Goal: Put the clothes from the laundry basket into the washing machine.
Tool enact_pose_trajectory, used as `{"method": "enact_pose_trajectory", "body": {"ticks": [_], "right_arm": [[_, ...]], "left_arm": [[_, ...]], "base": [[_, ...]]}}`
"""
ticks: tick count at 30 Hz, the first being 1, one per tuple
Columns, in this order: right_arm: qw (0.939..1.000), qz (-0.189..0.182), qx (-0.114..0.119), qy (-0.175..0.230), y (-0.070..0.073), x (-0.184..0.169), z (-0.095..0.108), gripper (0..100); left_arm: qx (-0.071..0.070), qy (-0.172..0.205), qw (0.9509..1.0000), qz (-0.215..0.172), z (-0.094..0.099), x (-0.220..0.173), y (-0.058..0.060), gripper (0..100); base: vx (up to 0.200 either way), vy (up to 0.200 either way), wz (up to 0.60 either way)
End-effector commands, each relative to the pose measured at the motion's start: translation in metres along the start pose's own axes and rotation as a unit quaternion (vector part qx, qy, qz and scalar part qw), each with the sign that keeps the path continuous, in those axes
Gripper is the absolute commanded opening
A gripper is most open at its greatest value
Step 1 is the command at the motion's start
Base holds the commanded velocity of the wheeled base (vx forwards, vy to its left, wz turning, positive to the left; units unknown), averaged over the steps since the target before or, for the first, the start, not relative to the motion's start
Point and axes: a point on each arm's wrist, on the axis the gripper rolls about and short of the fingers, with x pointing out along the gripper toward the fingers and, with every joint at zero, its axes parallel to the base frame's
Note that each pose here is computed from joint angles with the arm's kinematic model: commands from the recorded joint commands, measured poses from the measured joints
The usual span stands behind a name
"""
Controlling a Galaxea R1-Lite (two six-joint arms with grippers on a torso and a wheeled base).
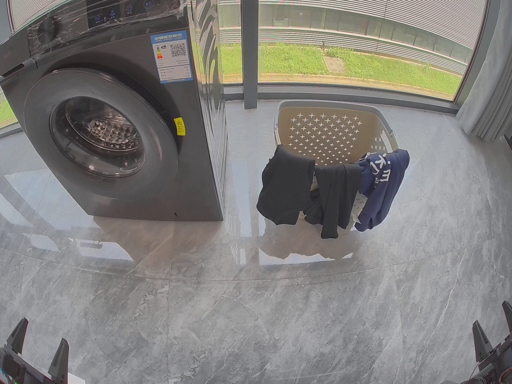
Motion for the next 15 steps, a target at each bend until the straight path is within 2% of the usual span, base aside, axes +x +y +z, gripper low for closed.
{"method": "enact_pose_trajectory", "body": {"ticks": [1,15], "right_arm": [[1.0,0.0,0.0,0.0,-0.0001,0.0,-0.0052,100],[1.0,0.001,0.0,0.0,0.0,0.0,-0.0052,100]], "left_arm": [[-0.001,0.002,1.0,0.001,-0.0052,0.0003,0.0001,100],[0.001,0.001,1.0,0.001,-0.005,0.0003,0.0001,100]], "base": [[0.0,-0.2,0.0],[0.0,-0.2,0.0]]}}
